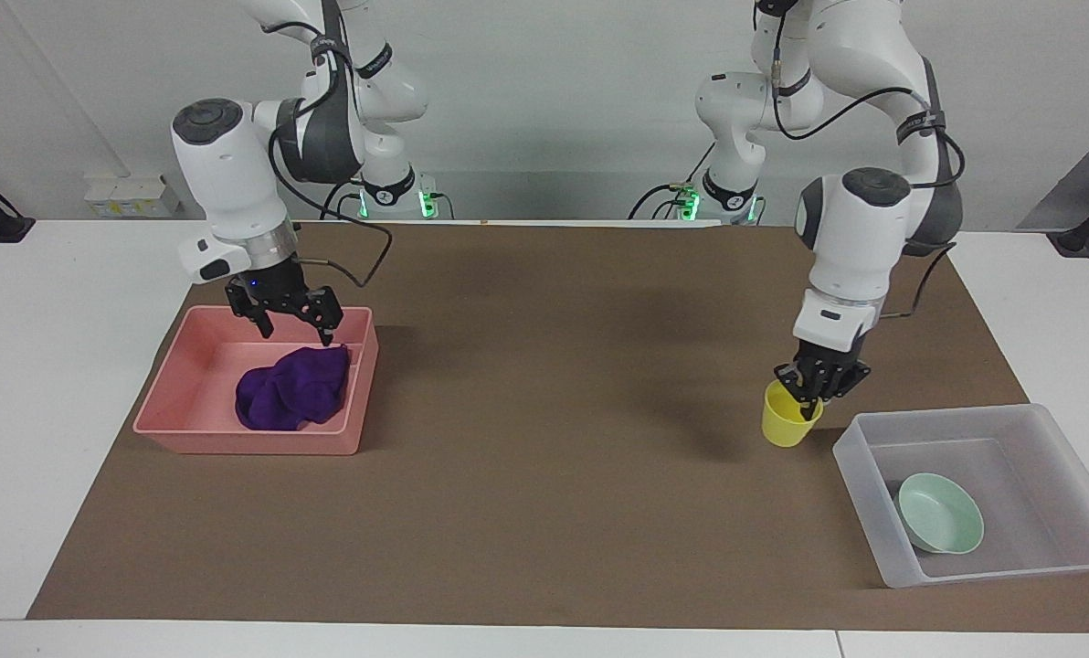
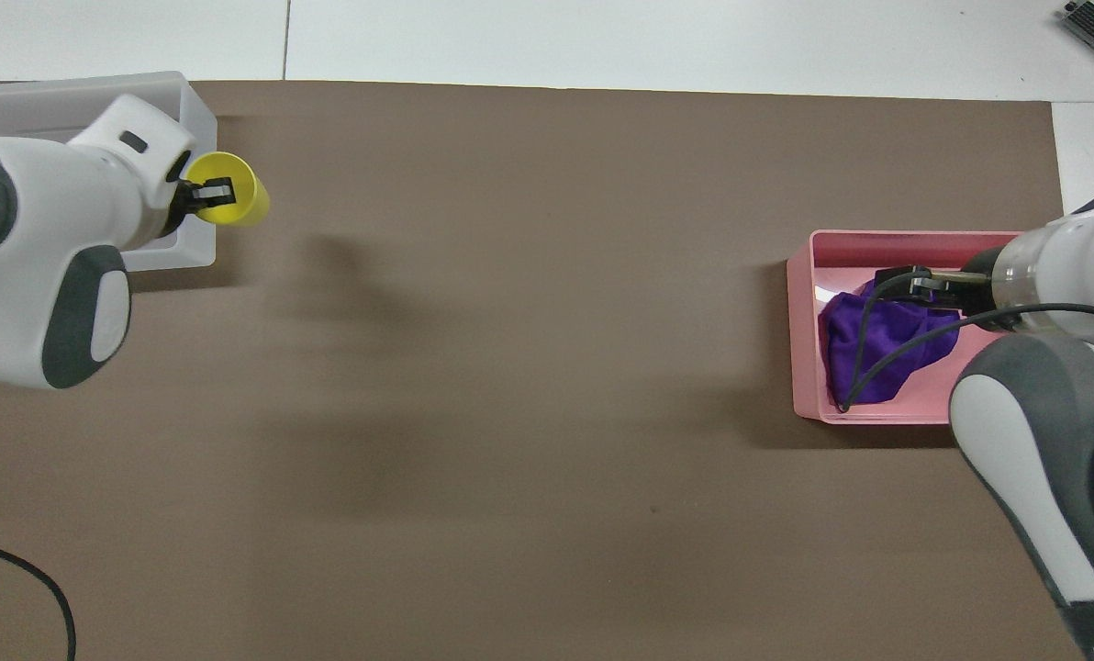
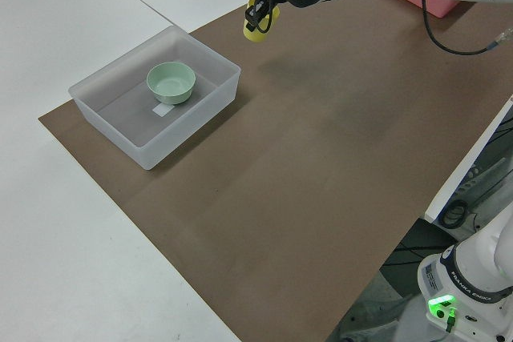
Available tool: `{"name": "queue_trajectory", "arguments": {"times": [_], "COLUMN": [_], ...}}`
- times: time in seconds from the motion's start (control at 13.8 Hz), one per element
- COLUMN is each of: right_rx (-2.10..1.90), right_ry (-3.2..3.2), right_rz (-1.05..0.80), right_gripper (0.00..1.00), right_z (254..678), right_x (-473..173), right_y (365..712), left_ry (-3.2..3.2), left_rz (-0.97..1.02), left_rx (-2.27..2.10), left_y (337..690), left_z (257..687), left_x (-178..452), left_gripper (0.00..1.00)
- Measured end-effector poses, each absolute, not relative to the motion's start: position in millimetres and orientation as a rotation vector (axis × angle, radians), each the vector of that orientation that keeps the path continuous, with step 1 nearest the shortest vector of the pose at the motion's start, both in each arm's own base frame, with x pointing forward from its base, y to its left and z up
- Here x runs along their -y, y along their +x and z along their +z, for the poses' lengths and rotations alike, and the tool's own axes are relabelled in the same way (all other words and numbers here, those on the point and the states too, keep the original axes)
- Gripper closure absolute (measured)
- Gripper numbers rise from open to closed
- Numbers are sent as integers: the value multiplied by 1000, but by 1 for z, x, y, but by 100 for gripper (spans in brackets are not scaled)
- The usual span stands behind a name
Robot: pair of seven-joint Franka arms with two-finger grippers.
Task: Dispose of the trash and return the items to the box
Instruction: 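Lower the yellow cup into the green bowl with the left gripper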
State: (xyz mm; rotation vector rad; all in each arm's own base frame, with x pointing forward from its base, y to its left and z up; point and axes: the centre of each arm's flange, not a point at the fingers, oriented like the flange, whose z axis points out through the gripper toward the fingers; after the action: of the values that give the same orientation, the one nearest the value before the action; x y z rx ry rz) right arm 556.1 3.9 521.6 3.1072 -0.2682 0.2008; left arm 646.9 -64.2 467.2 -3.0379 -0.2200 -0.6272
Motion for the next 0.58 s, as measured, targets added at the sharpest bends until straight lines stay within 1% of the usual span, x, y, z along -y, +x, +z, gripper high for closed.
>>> {"name": "queue_trajectory", "arguments": {"times": [0.14,0.29,0.58], "right_rx": [275,282,298], "right_ry": [3106,3105,3100], "right_rz": [174,149,58], "right_gripper": [0,0,0], "right_z": [559,594,643], "right_x": [-4,-3,9], "right_y": [549,543,527], "left_ry": [-3012,-2995,-2986], "left_rz": [-642,-636,-609], "left_rx": [330,407,503], "left_y": [668,689,730], "left_z": [481,483,444], "left_x": [20,-12,-54], "left_gripper": [95,95,95]}}
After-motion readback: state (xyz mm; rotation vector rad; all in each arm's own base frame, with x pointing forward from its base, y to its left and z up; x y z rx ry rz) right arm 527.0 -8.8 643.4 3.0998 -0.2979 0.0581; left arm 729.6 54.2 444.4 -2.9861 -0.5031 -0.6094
